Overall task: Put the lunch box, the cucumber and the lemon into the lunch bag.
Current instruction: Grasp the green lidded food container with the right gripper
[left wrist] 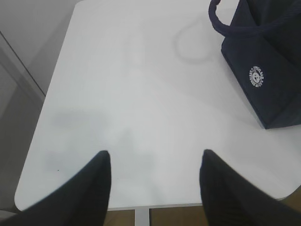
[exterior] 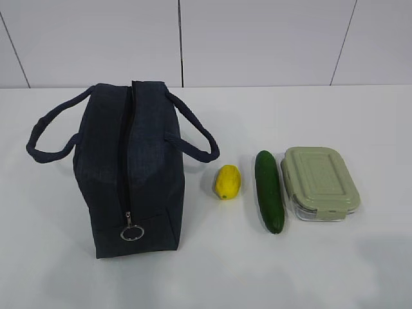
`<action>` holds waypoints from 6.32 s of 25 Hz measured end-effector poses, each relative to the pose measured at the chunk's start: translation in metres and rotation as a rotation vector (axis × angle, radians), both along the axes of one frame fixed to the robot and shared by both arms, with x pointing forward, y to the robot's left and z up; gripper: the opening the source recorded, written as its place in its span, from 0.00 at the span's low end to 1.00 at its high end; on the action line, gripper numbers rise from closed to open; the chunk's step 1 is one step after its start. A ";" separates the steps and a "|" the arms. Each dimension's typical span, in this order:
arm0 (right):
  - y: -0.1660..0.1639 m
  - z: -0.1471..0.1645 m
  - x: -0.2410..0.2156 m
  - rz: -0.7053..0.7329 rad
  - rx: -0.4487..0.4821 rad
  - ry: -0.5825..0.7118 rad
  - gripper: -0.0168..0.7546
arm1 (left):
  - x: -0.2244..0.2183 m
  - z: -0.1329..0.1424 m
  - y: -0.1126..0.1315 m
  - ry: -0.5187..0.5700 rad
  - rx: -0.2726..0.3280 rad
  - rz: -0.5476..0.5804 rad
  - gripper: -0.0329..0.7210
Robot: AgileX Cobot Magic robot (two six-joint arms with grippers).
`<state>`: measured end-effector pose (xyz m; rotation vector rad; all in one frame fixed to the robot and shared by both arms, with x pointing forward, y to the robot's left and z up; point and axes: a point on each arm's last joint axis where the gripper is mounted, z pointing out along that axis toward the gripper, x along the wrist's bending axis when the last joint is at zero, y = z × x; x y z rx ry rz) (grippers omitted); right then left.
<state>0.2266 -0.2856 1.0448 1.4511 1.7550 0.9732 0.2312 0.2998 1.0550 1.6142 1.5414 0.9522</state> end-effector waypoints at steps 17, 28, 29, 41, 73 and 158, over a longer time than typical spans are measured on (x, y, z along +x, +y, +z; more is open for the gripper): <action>0.000 0.000 0.000 0.000 0.000 0.000 0.43 | 0.000 0.000 0.000 0.000 0.000 0.000 0.62; 0.000 0.000 0.000 0.000 0.000 -0.002 0.43 | 0.000 0.000 0.000 0.000 0.000 0.000 0.62; 0.000 0.000 0.000 0.000 0.000 -0.002 0.43 | 0.000 0.000 0.000 0.000 0.000 0.000 0.62; 0.000 0.000 0.000 0.000 0.000 -0.002 0.43 | 0.000 0.000 0.000 0.000 0.000 0.000 0.62; 0.010 0.016 0.002 0.063 0.135 -0.124 0.43 | 0.000 0.000 0.000 -0.002 0.000 -0.002 0.50; -0.062 -0.112 0.378 0.372 0.515 0.756 0.81 | 0.000 0.000 0.000 -0.002 0.000 -0.002 0.38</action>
